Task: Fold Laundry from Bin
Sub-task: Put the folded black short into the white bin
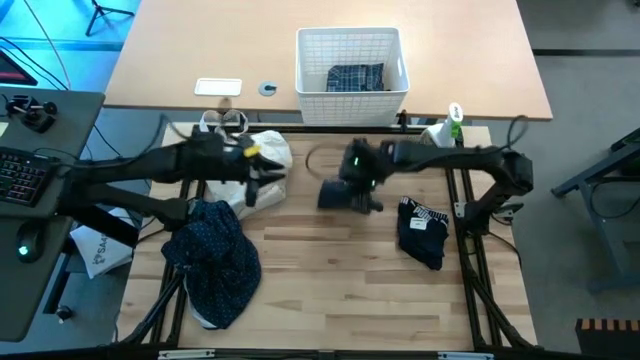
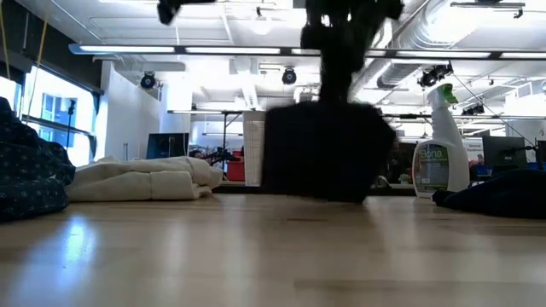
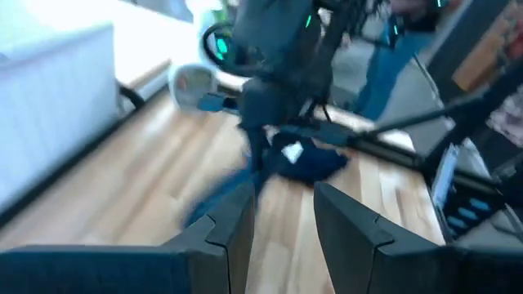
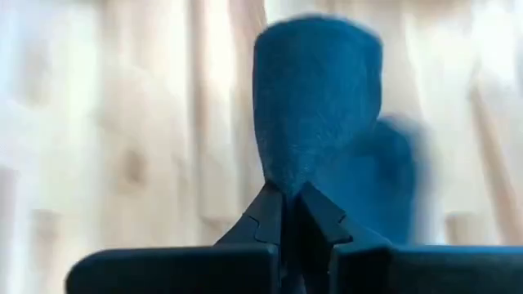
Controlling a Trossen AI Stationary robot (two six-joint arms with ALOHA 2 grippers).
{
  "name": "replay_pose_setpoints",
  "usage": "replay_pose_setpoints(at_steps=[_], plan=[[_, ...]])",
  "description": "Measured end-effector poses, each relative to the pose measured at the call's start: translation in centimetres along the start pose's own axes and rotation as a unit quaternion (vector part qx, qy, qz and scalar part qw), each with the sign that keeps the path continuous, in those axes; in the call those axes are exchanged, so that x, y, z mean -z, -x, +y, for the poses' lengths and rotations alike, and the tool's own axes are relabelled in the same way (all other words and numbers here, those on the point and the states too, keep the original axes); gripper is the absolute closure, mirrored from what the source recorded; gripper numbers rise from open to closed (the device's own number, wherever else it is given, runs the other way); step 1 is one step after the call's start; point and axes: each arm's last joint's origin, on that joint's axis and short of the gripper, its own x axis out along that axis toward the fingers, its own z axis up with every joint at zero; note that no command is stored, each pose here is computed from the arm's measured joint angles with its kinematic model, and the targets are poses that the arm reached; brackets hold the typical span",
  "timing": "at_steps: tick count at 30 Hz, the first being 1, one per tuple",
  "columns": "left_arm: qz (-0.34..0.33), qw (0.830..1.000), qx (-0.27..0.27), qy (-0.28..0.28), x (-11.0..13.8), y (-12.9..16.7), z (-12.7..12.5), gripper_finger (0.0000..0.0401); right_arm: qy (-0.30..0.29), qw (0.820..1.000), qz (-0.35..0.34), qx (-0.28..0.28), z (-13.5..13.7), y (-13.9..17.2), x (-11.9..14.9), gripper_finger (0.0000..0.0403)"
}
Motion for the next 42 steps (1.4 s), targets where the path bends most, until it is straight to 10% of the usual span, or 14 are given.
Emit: replay_pose_setpoints(at_steps=[6,11,18,21,24,32,42], plan=[[-0.077,0.994,-0.071,-0.036,-1.1,3.3,0.5,0.0288,-0.016,0.995,-0.094,-0.042,-2.8,9.4,-4.4,0.0400],[-0.112,0.982,-0.149,-0.037,-1.7,4.2,1.6,0.0288,-0.006,0.969,-0.218,0.120,-7.9,17.6,-5.8,0.0400],[-0.131,0.970,-0.205,-0.024,-2.3,3.8,3.0,0.0288,0.050,0.821,-0.360,0.441,-16.1,26.5,-5.6,0.0400],[-0.133,0.963,-0.231,-0.025,-2.5,3.6,3.9,0.0288,0.111,0.791,-0.356,0.485,-20.1,26.5,-5.3,0.0400],[-0.132,0.956,-0.263,-0.018,-2.6,3.4,4.7,0.0288,0.161,0.810,-0.329,0.457,-24.7,23.2,-5.0,0.0400],[-0.112,0.946,-0.304,-0.001,-2.5,2.0,6.5,0.0288,0.115,0.936,-0.090,0.320,-34.5,6.9,-0.2,0.0386],[-0.098,0.951,-0.292,0.028,-2.2,0.8,7.2,0.0288,0.085,0.944,-0.126,0.291,-34.3,6.8,-0.4,0.0192]])
